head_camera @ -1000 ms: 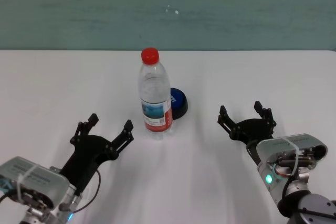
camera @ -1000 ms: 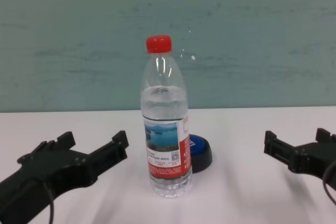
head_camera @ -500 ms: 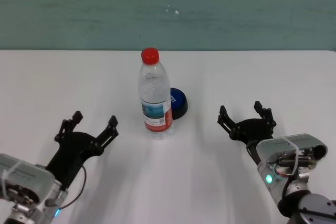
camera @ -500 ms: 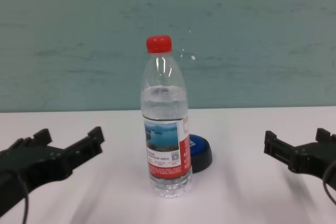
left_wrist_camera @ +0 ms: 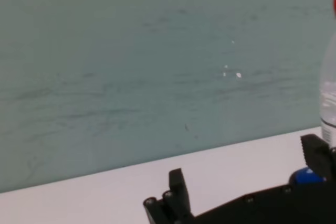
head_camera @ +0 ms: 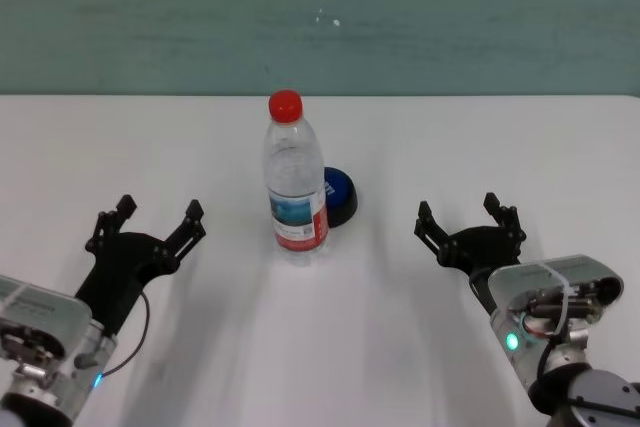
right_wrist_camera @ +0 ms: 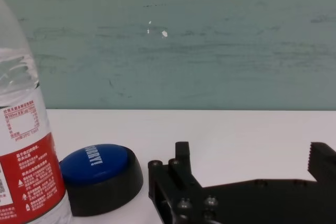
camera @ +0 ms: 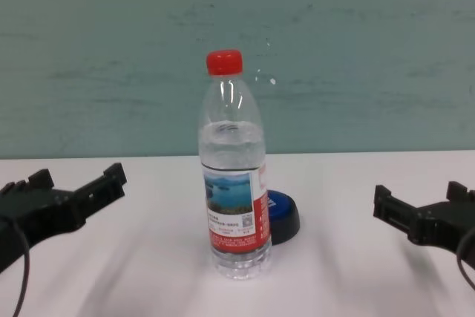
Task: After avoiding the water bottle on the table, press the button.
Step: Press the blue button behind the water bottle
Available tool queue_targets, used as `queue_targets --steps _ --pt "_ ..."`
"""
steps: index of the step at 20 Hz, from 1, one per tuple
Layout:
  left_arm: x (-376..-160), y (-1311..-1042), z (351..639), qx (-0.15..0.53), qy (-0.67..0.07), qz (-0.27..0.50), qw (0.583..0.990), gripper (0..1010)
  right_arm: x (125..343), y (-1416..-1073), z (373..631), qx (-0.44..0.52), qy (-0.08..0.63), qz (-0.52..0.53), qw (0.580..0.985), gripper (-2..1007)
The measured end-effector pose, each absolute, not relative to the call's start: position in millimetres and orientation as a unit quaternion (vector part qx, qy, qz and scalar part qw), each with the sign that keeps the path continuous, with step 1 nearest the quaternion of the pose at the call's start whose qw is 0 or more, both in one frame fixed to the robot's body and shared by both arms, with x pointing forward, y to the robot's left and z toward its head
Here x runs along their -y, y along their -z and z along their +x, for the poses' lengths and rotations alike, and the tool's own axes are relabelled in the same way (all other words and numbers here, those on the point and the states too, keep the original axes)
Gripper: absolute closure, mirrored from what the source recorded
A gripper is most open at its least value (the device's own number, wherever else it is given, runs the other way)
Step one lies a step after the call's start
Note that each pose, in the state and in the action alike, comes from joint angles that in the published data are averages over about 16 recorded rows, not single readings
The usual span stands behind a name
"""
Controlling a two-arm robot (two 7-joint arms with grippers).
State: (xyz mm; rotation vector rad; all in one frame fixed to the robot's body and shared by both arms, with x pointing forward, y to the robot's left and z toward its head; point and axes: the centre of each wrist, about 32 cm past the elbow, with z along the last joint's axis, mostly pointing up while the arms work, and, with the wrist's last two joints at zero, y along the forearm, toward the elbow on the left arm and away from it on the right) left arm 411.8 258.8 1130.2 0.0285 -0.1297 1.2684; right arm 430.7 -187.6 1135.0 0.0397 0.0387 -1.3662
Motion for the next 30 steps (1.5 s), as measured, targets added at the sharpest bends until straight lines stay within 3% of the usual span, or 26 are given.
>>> queue_targets --steps 12,30 --pt "-263 -1131 440 0.075 -0.605 0.011 0.792 0 188 -1135 431 -0.018 0.631 0.018 0.775 1" --pt "-266 -1134 467 0.087 -0.58 0.007 0.81 0 188 -1135 431 -0.018 0.631 0.018 0.775 1"
